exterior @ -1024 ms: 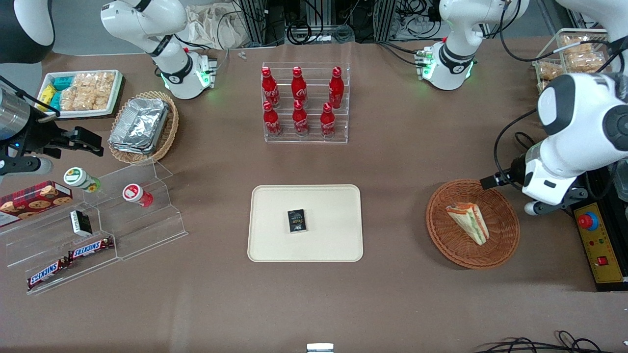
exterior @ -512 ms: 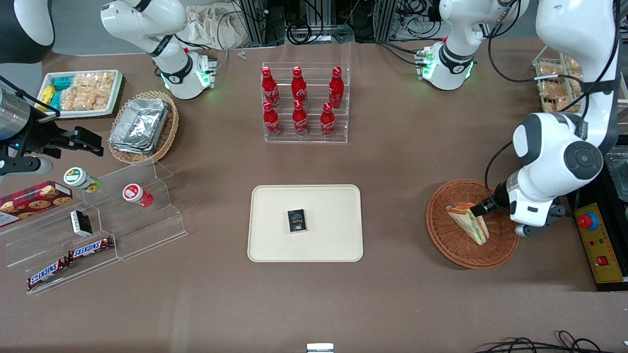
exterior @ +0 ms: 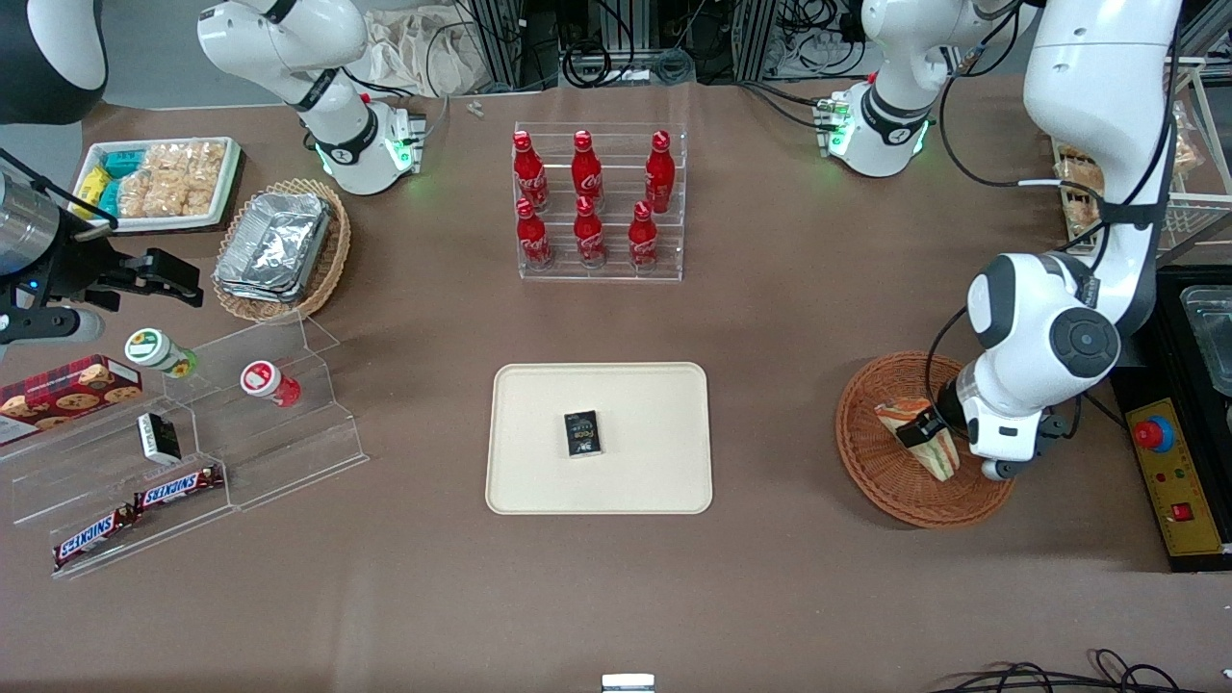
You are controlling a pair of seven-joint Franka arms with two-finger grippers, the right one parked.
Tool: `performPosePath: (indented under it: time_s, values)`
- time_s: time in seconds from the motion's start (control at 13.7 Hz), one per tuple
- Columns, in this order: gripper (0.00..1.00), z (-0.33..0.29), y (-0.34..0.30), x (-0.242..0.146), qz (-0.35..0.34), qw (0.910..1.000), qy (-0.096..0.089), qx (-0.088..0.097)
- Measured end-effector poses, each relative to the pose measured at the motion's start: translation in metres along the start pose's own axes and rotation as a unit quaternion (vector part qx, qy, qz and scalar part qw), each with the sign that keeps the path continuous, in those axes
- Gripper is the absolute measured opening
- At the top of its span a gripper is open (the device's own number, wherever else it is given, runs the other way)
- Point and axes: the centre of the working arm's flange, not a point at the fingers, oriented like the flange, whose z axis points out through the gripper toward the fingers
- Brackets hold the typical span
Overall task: Place sandwich from basket to tray
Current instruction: 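Close the left gripper on the sandwich and lift it from the basket, then carry the held sandwich over to the white tray beside the black packet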
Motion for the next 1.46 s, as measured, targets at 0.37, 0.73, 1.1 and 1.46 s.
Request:
performPosePath:
  time_s: [0.37, 0.73, 1.1, 1.46]
  values:
    - [0.74, 0.028, 0.000, 0.003, -0.007, 1.0000, 0.004, 0.001]
    - [0.34, 0.030, -0.001, 0.006, -0.004, 0.9999, 0.010, 0.004]
    - [0.29, -0.052, 0.001, 0.001, 0.018, 0.9997, -0.001, 0.017]
    - [0.19, -0.123, 0.054, -0.069, 0.151, 0.9884, -0.008, -0.005]
